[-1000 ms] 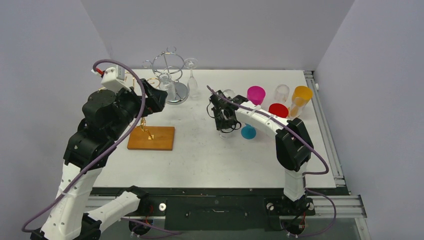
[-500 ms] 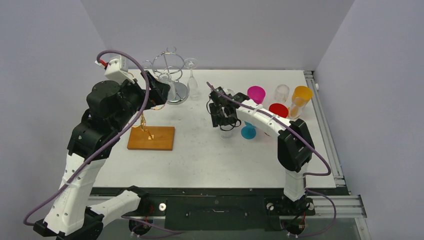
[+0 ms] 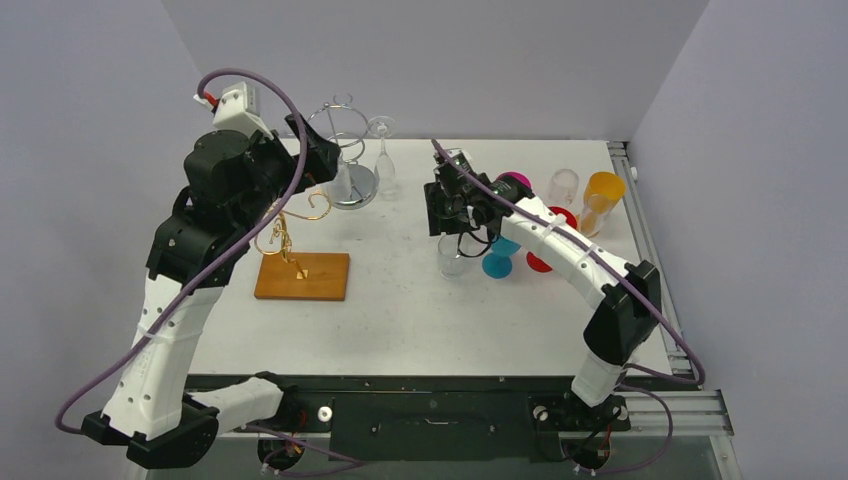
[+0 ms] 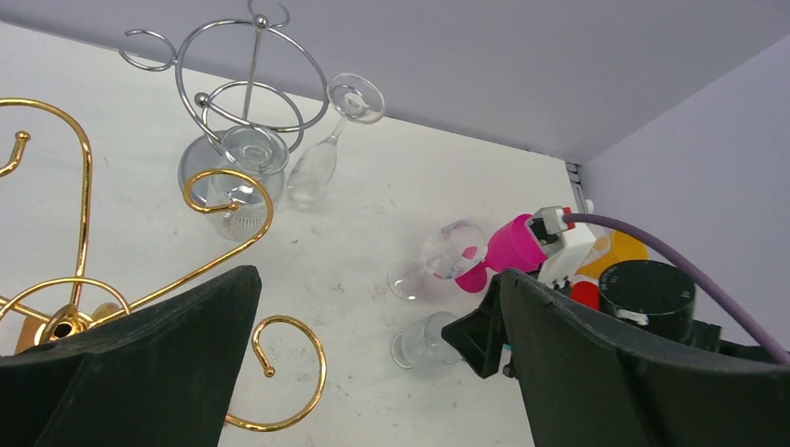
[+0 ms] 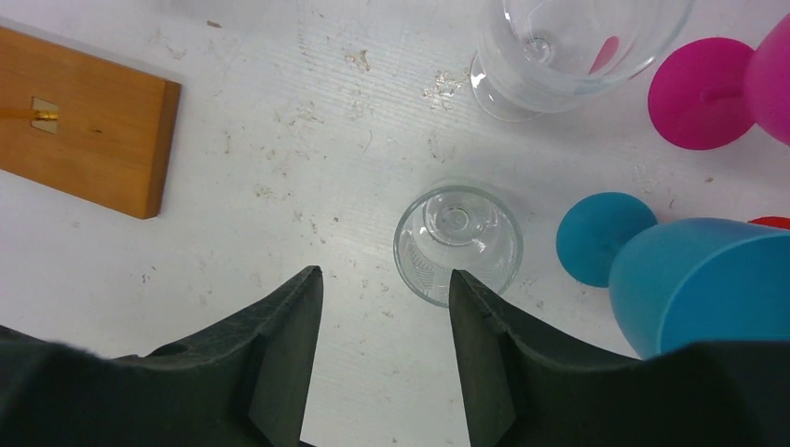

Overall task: Take the wine glass off the wine glass rack
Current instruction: Place the wine glass at the center of the board, then adjust the wine rack at the center of the board.

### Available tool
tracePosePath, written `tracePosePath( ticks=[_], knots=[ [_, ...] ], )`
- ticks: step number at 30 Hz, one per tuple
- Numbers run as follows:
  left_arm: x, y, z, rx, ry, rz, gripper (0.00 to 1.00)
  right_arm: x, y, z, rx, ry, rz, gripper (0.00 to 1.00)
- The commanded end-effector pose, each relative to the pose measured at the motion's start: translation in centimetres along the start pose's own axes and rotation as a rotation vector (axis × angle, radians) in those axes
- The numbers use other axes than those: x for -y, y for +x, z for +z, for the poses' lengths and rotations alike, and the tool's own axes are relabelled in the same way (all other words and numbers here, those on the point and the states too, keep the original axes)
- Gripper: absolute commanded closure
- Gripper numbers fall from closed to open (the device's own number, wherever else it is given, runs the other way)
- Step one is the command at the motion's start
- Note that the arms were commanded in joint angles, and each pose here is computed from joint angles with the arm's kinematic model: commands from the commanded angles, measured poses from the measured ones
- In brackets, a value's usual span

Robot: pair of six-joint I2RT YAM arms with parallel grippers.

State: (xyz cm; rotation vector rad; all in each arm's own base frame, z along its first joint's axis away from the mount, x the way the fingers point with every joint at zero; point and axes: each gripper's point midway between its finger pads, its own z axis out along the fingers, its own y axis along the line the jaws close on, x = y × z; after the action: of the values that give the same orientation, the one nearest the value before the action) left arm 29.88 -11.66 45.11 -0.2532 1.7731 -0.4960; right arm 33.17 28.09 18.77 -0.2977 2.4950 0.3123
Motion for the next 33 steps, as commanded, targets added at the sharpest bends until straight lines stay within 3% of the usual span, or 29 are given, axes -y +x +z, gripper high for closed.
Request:
tracePosePath(
  ticks=[1, 9, 14, 19, 33],
  knots=[
    [1.0, -0.9, 0.0, 0.005, 0.037, 0.003, 0.00, -0.3, -3.1, -4.3, 0.126, -0.030, 0.034, 0.51],
    [3.9, 4.3, -0.3, -0.144, 0.157, 0.017, 0.03, 2.2, -4.9, -7.8, 0.227, -0.042, 0.126, 0.49],
    [6.0, 8.8, -1.5, -0.213, 0.177, 0.106, 0.04, 4.7, -5.7, -9.5, 0.293, -0.040, 0.206, 0.48],
    [4.9, 15.2, -2.1, -0.290, 0.108, 0.190, 0.04, 6.9, -6.4, -12.0, 0.370, -0.027, 0.271, 0.47],
    [-0.6, 29.2, -0.7, -0.297, -0.041, 0.305, 0.04, 9.9, -6.4, -14.1, 0.419, -0.006, 0.336, 0.46]
  ],
)
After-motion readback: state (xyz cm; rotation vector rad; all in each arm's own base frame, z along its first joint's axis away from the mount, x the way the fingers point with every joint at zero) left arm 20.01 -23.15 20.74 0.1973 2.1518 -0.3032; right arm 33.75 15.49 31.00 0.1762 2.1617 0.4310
